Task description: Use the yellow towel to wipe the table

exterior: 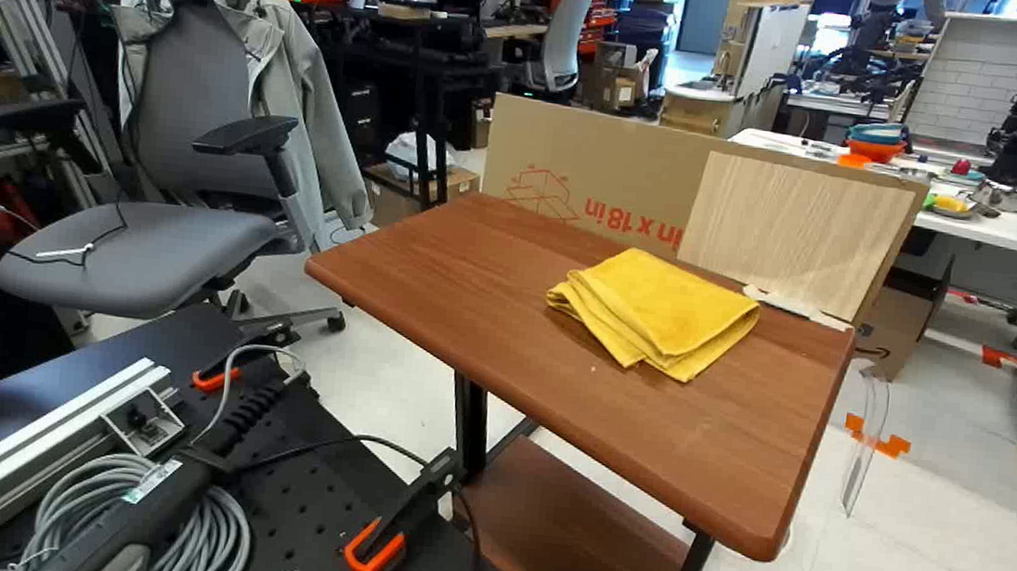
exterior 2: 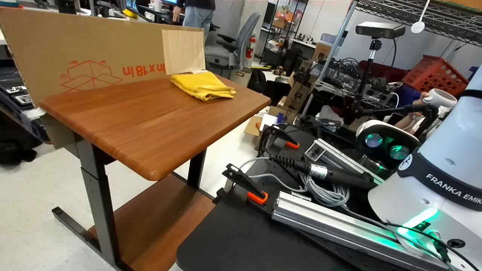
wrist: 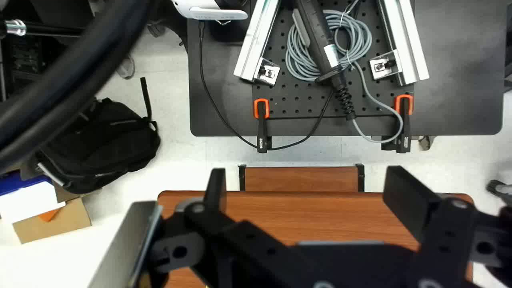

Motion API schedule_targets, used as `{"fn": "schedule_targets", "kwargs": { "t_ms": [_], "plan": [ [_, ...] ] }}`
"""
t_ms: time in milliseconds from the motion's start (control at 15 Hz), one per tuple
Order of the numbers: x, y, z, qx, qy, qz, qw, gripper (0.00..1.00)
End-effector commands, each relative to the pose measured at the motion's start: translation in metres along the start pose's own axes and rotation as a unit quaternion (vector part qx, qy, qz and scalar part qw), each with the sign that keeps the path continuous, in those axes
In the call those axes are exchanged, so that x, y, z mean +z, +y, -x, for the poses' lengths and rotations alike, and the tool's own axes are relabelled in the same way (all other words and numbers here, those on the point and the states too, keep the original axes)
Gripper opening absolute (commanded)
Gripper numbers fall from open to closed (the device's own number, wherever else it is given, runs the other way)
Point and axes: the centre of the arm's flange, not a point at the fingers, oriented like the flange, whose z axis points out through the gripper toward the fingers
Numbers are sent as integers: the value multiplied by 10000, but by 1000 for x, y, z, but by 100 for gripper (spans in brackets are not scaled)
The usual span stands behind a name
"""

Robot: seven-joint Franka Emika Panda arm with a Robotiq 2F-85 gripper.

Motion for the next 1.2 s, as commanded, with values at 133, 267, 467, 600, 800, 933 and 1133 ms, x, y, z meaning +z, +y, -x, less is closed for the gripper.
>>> {"fn": "schedule_targets", "kwargs": {
  "t_ms": [133,267,467,600,800,933,1133],
  "plan": [
    [-2,3,-14,128,-11,-100,9999,100],
    [-6,22,-47,573,24,-531,9969,100],
    [10,73,-100,1178,208,-981,9880,100],
    [32,109,-132,1586,340,-1322,9779,100],
    [70,154,-187,2348,359,-1713,9562,100],
    [79,140,-149,2027,304,-1489,9674,100],
    [80,135,-152,1971,279,-1476,9688,100]
  ]
}}
